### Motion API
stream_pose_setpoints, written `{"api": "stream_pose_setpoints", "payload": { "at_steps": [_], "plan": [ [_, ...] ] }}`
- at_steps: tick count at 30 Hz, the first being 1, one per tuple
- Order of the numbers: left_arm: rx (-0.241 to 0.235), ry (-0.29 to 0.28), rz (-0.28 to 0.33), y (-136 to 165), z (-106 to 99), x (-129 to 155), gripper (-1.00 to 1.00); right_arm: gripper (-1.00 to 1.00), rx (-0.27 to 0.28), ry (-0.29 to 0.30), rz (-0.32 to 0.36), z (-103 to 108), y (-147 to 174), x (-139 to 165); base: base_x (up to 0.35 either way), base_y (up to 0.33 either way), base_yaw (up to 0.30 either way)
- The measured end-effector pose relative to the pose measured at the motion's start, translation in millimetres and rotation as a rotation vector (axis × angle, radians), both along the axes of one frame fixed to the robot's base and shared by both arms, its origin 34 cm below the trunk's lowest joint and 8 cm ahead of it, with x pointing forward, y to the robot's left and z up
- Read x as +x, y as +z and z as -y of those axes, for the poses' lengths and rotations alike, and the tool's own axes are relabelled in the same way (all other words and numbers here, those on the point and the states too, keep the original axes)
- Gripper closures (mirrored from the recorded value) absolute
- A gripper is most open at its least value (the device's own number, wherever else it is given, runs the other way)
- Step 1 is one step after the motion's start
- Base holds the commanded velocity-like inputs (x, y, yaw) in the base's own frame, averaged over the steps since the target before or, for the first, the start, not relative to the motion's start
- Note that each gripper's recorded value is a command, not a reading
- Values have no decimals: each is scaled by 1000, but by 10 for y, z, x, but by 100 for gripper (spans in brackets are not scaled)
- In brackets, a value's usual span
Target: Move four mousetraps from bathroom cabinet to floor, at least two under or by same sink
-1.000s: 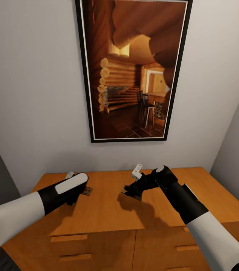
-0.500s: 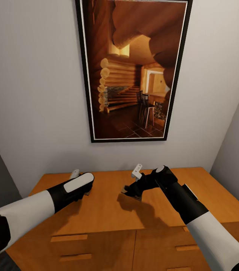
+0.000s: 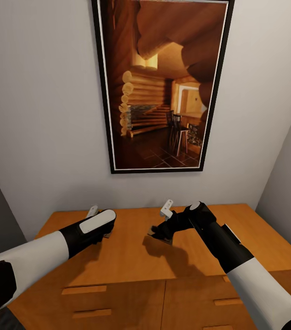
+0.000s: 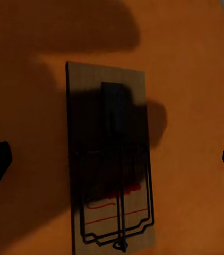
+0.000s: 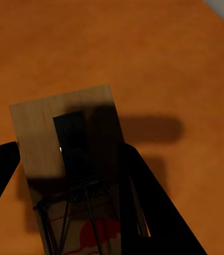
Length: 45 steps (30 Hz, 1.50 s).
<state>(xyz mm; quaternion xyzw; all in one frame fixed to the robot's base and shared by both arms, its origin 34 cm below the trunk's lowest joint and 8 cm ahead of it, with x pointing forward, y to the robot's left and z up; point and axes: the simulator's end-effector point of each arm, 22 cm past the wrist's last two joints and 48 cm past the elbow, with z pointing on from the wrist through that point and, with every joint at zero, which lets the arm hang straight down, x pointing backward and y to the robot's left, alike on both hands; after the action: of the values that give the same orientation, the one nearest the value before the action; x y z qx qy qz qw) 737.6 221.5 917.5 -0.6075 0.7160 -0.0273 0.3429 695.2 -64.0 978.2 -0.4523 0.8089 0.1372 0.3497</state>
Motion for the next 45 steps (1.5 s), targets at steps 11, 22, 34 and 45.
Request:
{"api": "stream_pose_setpoints", "payload": {
  "at_steps": [11,22,34,45],
  "plan": [
    [6,1,24,6,-31,56,-100,100,1,1,0,-4,1,-2,0,0,0],
    [10,-49,96,107,73,226,-100,100,15,-11,11,82,69,55,0,0,0],
    [33,-76,100,26,90,169,-100,100,75,28,-13,-261,85,-68,0,0,0],
    [31,-83,100,26,110,161,-100,100,77,28,-15,-260,82,-69,0,0,0]
  ]
}}
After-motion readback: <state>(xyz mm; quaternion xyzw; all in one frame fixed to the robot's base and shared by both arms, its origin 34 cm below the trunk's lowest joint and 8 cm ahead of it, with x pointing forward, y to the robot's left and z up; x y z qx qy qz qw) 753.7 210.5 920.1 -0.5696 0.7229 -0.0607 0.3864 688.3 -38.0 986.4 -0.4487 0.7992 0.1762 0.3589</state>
